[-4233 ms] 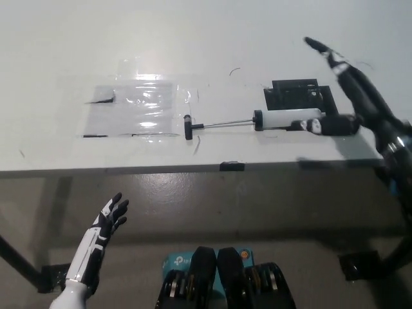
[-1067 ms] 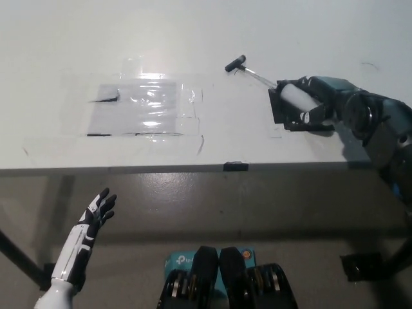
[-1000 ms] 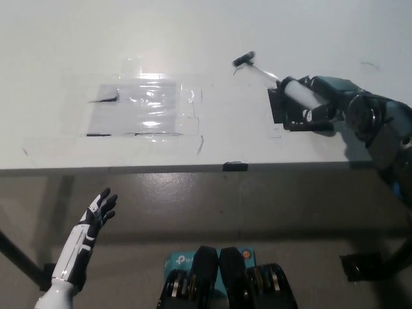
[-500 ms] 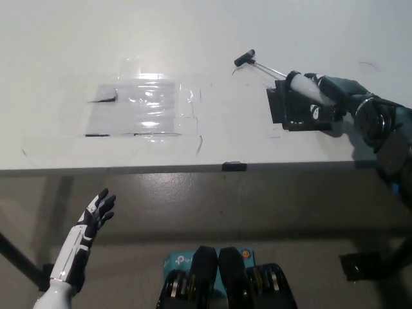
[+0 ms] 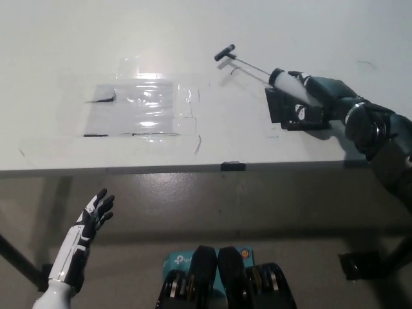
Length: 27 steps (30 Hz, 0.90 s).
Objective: The robot uses right hand to pick up a small white air pumper and uses its left hand to compress it, and then puts it on the desk
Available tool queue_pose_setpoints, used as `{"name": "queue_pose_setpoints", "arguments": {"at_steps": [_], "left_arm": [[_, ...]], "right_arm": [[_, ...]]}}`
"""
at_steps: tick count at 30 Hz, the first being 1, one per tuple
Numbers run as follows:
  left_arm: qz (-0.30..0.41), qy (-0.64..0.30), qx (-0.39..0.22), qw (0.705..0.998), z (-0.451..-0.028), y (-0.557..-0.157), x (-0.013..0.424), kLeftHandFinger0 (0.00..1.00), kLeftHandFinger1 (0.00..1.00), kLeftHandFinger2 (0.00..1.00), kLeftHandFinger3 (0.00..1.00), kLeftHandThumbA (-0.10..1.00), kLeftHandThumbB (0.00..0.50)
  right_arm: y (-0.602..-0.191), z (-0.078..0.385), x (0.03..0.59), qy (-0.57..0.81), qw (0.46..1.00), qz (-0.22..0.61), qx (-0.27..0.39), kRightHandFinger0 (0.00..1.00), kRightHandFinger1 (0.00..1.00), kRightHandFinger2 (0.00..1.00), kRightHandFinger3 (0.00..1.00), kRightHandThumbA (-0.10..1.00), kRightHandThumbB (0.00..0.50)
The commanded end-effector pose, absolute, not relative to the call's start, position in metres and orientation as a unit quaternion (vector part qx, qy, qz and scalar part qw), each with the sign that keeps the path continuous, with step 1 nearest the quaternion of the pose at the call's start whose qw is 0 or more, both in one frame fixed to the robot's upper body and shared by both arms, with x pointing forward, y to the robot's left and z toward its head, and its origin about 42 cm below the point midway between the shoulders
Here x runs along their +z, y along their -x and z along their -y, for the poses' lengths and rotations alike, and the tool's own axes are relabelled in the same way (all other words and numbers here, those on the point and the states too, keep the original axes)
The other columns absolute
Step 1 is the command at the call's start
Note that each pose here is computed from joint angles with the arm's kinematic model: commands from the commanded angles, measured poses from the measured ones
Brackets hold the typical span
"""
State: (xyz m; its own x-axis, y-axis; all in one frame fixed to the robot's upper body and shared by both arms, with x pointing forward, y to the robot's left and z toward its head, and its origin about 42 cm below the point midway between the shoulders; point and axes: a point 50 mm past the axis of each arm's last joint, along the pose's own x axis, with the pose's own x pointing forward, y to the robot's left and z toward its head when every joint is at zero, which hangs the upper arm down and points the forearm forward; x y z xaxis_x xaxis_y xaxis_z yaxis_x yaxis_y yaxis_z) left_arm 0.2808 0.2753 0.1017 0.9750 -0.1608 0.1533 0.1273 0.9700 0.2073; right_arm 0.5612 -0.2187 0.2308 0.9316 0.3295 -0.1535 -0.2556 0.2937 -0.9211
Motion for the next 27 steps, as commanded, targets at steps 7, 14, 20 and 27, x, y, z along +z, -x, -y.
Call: {"name": "queue_pose_setpoints", "arguments": {"at_steps": [7, 14, 20, 27], "left_arm": [[0.106, -0.073, -0.076, 0.989, -0.274, -0.275, 0.115, 1.00, 1.00, 1.00, 1.00, 1.00, 0.054], [0.153, -0.050, -0.060, 0.985, -0.271, -0.278, 0.145, 1.00, 1.00, 1.00, 1.00, 1.00, 0.122], [0.205, -0.057, -0.032, 0.977, -0.280, -0.295, 0.179, 1.00, 1.00, 1.00, 1.00, 1.00, 0.135], [0.244, -0.039, -0.012, 0.969, -0.295, -0.329, 0.217, 1.00, 1.00, 1.00, 1.00, 1.00, 0.065]], "right_arm": [[-0.547, 0.212, 0.277, 0.540, 0.808, 0.145, 0.184, 0.08, 0.59, 0.88, 0.99, -0.10, 0.107], [-0.509, 0.208, 0.290, 0.544, 0.790, 0.188, 0.213, 0.10, 0.60, 0.89, 1.00, -0.10, 0.112], [-0.477, 0.202, 0.300, 0.536, 0.783, 0.211, 0.233, 0.10, 0.60, 0.90, 1.00, -0.10, 0.123], [-0.441, 0.186, 0.313, 0.524, 0.773, 0.243, 0.261, 0.06, 0.54, 0.87, 0.92, -0.10, 0.118]]}}
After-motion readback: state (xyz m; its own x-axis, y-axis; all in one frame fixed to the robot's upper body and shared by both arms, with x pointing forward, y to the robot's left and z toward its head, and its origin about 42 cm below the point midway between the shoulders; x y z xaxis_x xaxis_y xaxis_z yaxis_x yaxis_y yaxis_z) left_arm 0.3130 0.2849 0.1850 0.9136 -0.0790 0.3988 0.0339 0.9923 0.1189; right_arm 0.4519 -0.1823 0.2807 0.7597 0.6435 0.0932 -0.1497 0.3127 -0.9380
